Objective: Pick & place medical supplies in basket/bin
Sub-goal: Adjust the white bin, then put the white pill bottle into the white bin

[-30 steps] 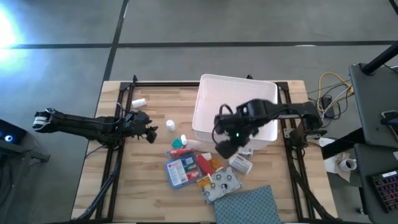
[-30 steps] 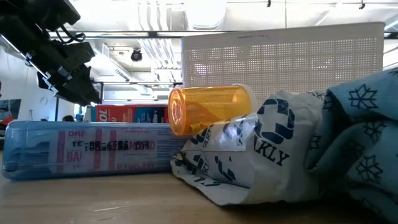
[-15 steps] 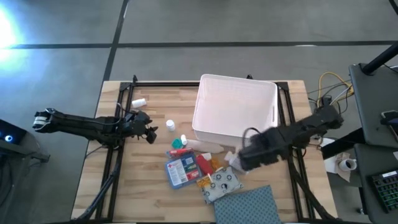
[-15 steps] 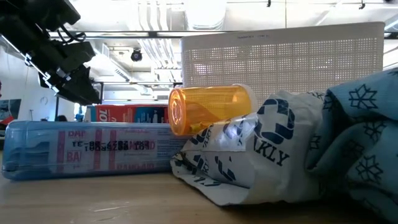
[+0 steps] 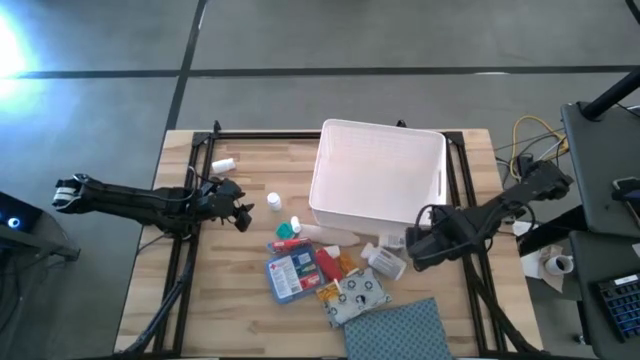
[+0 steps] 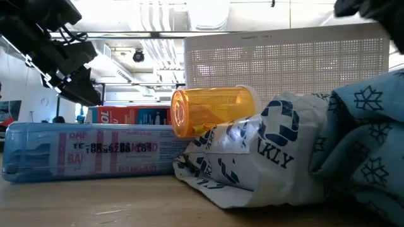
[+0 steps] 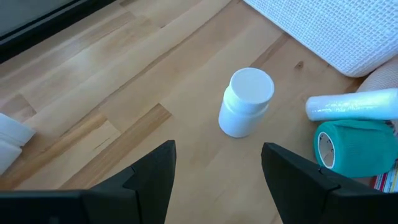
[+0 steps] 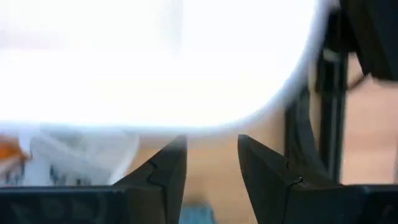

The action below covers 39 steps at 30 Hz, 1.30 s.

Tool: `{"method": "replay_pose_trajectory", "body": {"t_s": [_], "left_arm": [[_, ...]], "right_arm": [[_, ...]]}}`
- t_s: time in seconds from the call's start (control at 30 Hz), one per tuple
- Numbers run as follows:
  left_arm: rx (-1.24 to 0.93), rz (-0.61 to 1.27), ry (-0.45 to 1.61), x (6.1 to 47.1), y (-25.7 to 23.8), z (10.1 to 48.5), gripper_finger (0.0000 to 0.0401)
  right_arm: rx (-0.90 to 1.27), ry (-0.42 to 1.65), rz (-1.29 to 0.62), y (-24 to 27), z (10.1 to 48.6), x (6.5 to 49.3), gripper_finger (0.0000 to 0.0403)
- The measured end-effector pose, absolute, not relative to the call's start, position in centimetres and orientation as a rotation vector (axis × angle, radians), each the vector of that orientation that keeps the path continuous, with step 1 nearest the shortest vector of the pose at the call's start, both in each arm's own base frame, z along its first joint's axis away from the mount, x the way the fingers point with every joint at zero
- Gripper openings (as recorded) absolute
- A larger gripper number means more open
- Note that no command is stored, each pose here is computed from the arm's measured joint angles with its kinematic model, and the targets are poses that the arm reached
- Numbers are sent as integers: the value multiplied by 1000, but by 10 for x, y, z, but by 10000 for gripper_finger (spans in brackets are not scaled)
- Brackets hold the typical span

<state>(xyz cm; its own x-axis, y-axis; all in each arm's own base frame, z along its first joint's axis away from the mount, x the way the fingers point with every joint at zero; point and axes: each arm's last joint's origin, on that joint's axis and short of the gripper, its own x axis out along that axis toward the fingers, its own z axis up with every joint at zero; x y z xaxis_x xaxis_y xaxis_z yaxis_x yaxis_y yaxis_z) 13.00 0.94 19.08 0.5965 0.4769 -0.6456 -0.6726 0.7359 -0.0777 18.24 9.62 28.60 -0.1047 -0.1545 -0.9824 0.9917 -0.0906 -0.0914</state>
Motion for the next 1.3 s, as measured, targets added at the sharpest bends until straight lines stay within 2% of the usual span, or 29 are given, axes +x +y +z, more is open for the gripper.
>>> {"method": "replay_pose_trajectory", "body": {"t_s": [0.23,0.4,0.63,0.83,1.0,1.3], "left_arm": [[-331,681,642,130,9,191,218],[-331,681,641,130,9,191,218],[-349,688,635,130,9,191,218],[-367,694,628,130,9,191,218],[-390,701,618,130,9,191,218],[-388,706,611,131,10,191,218]], "right_arm": [[990,951,-1342,73,286,201,134],[918,966,-1256,58,292,211,134],[797,874,-1085,53,305,226,134],[759,1040,-832,71,314,229,134],[705,1191,-669,102,311,215,134],[621,1305,-660,146,270,205,135]]}}
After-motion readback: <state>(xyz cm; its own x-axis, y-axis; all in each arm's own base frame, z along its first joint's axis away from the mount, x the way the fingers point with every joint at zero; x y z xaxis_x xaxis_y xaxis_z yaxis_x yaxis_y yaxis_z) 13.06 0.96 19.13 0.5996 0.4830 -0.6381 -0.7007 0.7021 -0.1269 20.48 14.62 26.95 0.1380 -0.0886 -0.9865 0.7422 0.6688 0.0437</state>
